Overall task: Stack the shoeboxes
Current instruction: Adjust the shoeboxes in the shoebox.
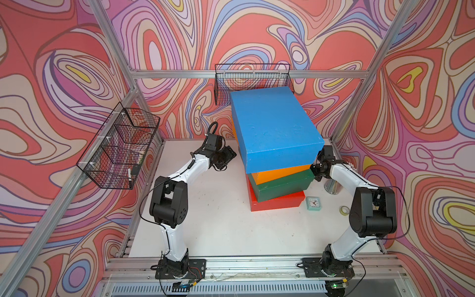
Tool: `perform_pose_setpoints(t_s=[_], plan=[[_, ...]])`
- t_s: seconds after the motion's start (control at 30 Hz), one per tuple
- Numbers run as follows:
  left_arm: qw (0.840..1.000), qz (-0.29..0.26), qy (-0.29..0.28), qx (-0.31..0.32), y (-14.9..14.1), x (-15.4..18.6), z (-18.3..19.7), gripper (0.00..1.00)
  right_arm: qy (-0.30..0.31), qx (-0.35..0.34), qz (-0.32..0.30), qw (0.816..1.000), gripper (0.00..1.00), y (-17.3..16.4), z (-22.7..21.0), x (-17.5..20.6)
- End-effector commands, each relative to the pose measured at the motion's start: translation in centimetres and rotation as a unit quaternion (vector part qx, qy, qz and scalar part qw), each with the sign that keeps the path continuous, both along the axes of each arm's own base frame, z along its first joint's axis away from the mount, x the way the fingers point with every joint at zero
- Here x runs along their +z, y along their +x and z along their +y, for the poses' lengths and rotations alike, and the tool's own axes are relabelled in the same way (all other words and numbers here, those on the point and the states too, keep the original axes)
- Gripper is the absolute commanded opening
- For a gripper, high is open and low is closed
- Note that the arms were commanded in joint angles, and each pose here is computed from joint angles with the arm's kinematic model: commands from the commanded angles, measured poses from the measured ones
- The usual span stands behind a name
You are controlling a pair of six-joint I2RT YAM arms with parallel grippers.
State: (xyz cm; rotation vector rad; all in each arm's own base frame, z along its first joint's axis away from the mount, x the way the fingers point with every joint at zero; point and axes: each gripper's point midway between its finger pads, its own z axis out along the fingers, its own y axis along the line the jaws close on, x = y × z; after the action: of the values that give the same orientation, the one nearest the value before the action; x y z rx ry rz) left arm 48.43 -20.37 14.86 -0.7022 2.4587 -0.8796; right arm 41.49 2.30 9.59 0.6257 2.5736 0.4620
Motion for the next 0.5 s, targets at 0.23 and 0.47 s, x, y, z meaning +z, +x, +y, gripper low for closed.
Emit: perform_pose_setpoints(t_s=[0.23,0.47], plan=[[1.000,-0.004,-0.013,-0.023,2.7,-0.1,-3.6,0.75,0.031,0.017,-0.021,0.999,0.00,-2.6,3.3,2.0],[1.000,-0.007,0.001,-0.024,2.2,0.2,-3.1,0.75,-0.005,0.003,-0.010,1.000,0.00,-1.5,1.3,1.4]])
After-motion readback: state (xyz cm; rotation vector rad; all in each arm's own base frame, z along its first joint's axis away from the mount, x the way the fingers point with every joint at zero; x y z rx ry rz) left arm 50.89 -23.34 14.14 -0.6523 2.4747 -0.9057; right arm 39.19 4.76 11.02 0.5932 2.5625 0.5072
